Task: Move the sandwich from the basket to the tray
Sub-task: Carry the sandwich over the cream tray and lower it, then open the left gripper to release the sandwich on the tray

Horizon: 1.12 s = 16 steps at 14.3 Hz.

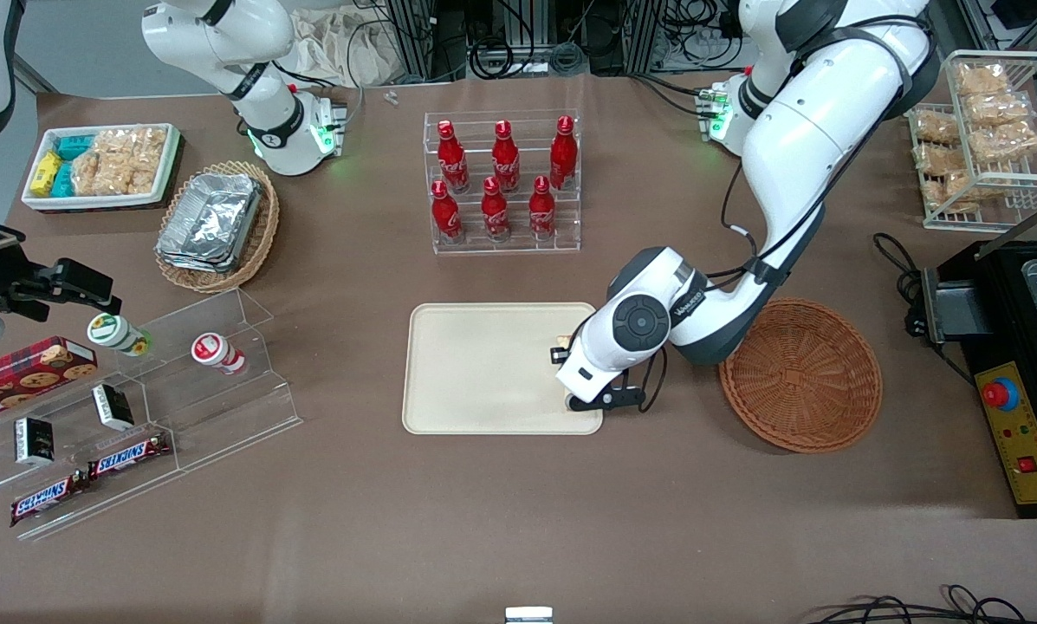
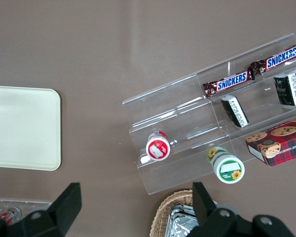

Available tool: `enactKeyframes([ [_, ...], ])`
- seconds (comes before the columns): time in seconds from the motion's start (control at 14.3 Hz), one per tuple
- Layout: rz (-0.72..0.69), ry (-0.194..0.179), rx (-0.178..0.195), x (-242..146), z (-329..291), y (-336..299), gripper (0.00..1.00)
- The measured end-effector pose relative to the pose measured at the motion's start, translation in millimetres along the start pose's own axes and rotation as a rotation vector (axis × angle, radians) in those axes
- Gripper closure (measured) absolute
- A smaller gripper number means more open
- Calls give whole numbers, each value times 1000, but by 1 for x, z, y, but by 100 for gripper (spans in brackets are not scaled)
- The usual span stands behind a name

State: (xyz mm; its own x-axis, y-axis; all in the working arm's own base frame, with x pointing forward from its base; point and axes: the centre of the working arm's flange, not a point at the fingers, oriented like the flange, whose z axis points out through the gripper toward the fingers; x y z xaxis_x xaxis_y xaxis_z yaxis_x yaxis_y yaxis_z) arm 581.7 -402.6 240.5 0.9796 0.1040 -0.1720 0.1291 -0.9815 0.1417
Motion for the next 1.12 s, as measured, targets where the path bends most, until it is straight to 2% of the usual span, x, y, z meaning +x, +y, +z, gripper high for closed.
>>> enactKeyframes([
  [0.14,5,-6,3,-2,5,2,80],
  [0.21,6,-8,4,-3,7,2,73],
  [0.42,5,-19,9,-3,15,1,64],
  [0.91,9,-23,18,-4,22,3,1],
  [1.12,-32,1,2,3,7,6,0],
])
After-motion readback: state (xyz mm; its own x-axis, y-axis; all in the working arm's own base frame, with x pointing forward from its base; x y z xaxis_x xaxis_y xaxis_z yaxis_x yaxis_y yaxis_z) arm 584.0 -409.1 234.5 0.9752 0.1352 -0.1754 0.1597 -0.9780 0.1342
